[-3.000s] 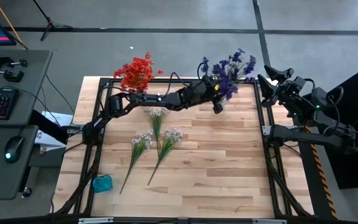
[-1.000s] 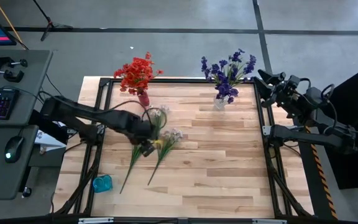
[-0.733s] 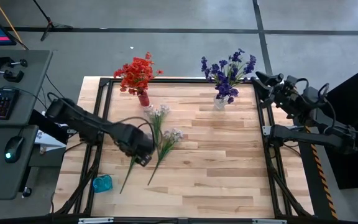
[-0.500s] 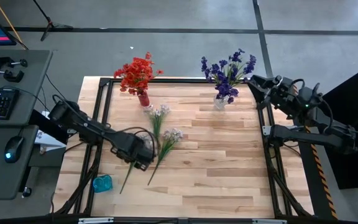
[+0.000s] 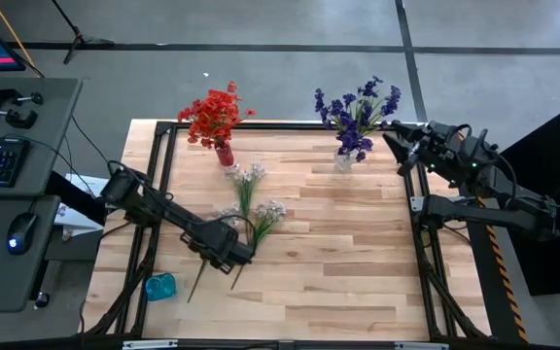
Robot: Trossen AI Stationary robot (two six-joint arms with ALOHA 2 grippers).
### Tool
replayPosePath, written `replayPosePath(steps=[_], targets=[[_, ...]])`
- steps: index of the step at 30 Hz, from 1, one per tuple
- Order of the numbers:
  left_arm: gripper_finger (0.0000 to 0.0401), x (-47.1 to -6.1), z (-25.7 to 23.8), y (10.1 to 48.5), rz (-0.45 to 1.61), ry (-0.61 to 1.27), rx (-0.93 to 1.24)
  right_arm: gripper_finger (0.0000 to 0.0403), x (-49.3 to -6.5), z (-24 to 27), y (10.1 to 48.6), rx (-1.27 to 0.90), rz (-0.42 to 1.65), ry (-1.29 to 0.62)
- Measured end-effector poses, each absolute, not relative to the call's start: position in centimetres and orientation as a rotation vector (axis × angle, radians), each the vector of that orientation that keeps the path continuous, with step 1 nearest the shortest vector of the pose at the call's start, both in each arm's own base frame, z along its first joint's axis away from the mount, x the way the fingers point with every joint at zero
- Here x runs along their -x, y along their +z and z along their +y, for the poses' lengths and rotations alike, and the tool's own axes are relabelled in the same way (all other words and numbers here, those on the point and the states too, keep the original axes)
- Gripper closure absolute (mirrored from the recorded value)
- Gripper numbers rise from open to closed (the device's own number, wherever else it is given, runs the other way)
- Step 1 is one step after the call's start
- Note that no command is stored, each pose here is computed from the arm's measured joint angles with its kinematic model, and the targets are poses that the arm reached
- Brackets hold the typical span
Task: Sort flowers into vase by color
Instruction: Put the left white flowers into the blue vase
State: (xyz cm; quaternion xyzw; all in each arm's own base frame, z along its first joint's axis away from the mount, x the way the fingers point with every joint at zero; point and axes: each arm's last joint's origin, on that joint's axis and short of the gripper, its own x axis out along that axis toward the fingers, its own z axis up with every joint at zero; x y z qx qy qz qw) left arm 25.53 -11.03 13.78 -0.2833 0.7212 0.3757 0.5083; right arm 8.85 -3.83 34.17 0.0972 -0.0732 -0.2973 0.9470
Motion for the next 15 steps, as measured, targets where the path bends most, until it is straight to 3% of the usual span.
replayPosePath(steps=[3,9,15], targets=[[0.0234,-25.7,-11.1,13.4,1.754,0.884,0.668,0.016,-8.9,-3.8,34.0,-0.216,-0.132,-0.607],[0.038,-25.4,-11.5,12.8,1.684,0.804,0.706,0.016,-8.9,-3.8,33.7,-0.263,-0.124,-0.608],[0.0392,-24.5,-11.0,15.1,1.549,0.774,0.719,0.016,-8.9,-3.8,33.5,-0.263,-0.096,-0.594]])
